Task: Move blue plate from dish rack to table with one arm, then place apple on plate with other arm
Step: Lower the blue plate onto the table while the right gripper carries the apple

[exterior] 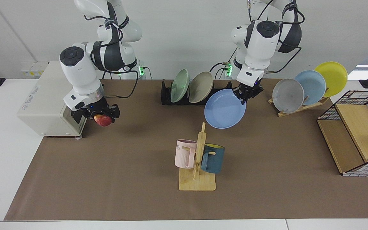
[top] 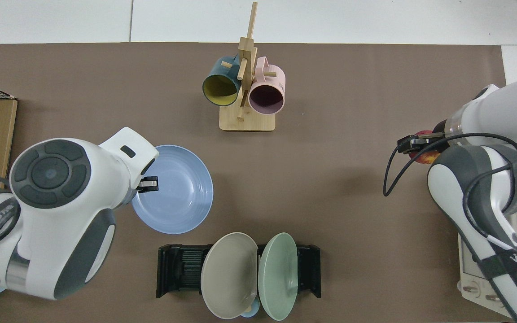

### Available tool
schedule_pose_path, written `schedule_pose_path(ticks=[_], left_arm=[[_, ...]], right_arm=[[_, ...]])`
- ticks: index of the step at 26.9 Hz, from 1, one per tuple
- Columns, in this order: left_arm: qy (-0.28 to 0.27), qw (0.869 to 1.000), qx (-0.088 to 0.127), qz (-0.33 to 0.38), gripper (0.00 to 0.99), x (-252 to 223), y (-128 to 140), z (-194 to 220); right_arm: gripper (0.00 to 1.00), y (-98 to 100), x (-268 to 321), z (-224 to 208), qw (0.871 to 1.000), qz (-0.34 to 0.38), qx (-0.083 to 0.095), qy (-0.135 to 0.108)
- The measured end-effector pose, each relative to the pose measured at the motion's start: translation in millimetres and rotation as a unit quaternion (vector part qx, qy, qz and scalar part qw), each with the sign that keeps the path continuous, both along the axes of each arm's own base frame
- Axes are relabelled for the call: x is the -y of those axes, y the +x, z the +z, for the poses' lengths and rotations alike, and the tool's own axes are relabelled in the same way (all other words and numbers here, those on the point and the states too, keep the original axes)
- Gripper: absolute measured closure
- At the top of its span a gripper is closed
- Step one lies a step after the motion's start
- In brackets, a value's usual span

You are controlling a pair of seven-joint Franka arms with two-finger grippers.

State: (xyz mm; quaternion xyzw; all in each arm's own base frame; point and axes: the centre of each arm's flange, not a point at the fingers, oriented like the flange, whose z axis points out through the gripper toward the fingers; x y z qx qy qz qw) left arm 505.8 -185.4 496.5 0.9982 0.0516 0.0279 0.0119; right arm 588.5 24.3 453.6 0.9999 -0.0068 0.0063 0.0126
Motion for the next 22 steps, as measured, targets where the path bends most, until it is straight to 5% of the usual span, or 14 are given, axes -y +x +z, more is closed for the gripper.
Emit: schedule_pose_path(ticks=[6,15,22], left_arm=[[-0.046,0.999,0.006,0.005,0.93,16,3,-18],[-0.073,0.996,-0.022,-0.043,0.93,80,-10,-109],[-0.077,0.995,-0.022,-0.057,0.93,96,-19,-125]], right_arm=[[0.26,-0.8,0,-2,1.0,0.0,-0.002,0.0],[0.26,-1.7,0,-4,1.0,0.0,-0.004,0.0],[0.26,-2.8,0,-7,1.0,-0.002,-0.007,0.0]])
